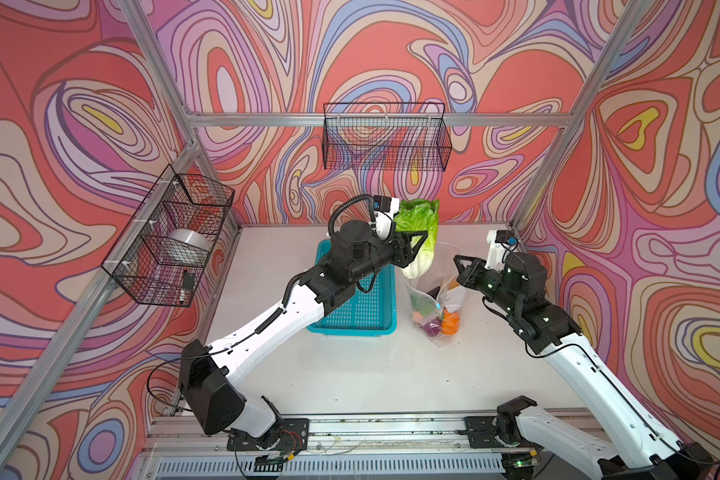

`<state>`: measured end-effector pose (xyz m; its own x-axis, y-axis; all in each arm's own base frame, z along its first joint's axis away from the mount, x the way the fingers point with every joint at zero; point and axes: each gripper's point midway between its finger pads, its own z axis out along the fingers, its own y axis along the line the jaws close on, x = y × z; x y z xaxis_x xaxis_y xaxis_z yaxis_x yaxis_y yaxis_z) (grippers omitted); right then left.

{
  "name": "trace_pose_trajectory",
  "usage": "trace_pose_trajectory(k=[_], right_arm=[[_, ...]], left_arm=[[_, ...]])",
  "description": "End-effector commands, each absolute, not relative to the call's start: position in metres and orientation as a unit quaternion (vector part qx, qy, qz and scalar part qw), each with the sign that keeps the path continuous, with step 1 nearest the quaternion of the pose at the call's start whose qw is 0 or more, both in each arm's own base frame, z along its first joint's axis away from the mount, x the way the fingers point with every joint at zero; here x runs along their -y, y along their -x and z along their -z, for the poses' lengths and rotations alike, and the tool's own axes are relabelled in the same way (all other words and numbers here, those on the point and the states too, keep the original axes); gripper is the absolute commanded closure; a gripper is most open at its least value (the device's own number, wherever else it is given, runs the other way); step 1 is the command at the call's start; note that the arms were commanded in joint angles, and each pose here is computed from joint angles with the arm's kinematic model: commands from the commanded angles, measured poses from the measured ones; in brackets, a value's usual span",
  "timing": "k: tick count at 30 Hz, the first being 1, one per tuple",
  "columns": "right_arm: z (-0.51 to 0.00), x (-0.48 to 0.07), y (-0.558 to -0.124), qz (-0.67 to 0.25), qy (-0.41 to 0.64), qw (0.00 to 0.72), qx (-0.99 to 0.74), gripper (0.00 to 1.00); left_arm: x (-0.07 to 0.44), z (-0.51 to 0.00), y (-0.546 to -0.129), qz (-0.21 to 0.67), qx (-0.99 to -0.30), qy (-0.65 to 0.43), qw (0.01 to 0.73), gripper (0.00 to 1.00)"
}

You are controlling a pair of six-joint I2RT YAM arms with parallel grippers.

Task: Place the food in the zip-top bag and seal the zipper
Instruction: 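Lift the lettuce with the left gripper and carry it above the bag mouth, then lower the lettuce into the bag and open the left gripper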

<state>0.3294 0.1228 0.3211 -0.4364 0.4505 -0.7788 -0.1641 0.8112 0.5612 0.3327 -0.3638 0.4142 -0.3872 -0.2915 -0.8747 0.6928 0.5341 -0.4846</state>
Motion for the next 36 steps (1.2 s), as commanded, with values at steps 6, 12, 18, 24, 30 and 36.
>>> trace_pose_trajectory(k=[6,12,18,24,30,36], right_arm=[[-0.333,-0.124,-0.323,-0.308,-0.087,0.529,-0.786,1.00],[-0.335,-0.126,-0.320,-0.321,-0.090,0.527,-0.782,1.00],[-0.341,-0.127,-0.319,-0.328,-0.088,0.531,-0.776,1.00],[-0.347,-0.126,-0.316,-0.331,-0.086,0.534,-0.773,1.00],[-0.349,-0.123,-0.313,-0.327,-0.087,0.539,-0.771,1.00],[-0.346,-0.124,-0.315,-0.323,-0.086,0.538,-0.774,1.00]], left_arm=[[0.376,-0.435,-0.346,0.450,-0.625,-0.103,0.630,0.58],[0.398,-0.428,-0.339,0.442,-0.612,-0.102,0.648,0.58],[0.416,-0.404,-0.336,0.425,-0.625,-0.112,0.645,0.59],[0.426,-0.377,-0.343,0.380,-0.647,-0.125,0.649,0.58],[0.435,-0.355,-0.344,0.359,-0.667,-0.143,0.637,0.57],[0.436,-0.346,-0.337,0.362,-0.675,-0.150,0.625,0.52]])
